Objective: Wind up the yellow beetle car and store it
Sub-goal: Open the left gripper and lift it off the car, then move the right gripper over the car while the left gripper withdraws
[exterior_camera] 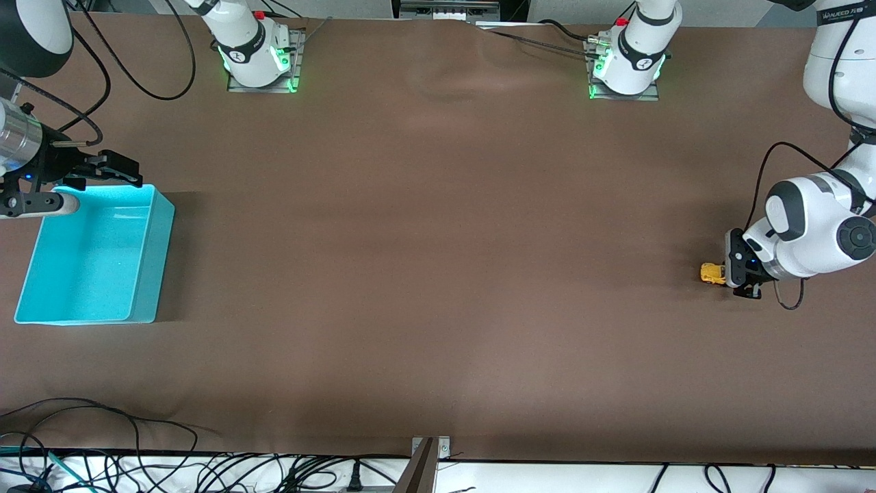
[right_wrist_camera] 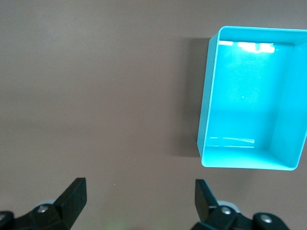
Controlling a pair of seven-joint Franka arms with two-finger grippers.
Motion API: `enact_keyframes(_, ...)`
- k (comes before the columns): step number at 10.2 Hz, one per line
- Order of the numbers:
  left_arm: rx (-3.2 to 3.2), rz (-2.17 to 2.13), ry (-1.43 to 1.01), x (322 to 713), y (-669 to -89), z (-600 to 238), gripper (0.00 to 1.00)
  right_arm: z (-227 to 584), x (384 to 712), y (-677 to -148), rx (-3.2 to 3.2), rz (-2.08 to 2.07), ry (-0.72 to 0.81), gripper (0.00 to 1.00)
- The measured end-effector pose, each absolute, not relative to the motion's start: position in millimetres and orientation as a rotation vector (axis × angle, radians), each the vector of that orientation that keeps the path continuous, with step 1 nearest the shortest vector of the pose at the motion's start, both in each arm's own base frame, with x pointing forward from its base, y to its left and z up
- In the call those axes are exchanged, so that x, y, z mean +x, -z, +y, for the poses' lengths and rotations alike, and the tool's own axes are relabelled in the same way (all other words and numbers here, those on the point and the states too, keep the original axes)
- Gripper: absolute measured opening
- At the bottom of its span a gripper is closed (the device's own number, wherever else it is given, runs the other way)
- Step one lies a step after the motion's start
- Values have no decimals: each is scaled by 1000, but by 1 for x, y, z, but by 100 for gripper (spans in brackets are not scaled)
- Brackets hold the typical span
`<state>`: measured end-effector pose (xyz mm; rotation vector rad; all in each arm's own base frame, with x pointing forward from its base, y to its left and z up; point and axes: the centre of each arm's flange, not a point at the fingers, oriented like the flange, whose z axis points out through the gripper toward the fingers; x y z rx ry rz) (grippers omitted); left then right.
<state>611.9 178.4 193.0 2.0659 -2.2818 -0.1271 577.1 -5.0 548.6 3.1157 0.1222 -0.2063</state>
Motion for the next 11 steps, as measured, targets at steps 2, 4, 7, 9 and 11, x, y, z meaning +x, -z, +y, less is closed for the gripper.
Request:
enact_keyframes(2, 2006, -2254, 164, 633, -235, 166, 96, -5, 577, -548, 3116, 122, 207, 100)
enact_keyframes(4, 1993, -2213, 188, 650, -280, 148, 100, -5, 577, -548, 3116, 122, 209, 100)
enact_keyframes(7, 2119, -2056, 240, 649, -316, 142, 100, -5, 578, -548, 3116, 123, 205, 100)
enact_keyframes(9, 2194, -1940, 284, 648, -345, 130, 100, -5, 578, -548, 3116, 122, 205, 100)
enact_keyframes(11, 2254, -1830, 333, 649, -376, 118, 100, -6, 578, -546, 3116, 123, 209, 100)
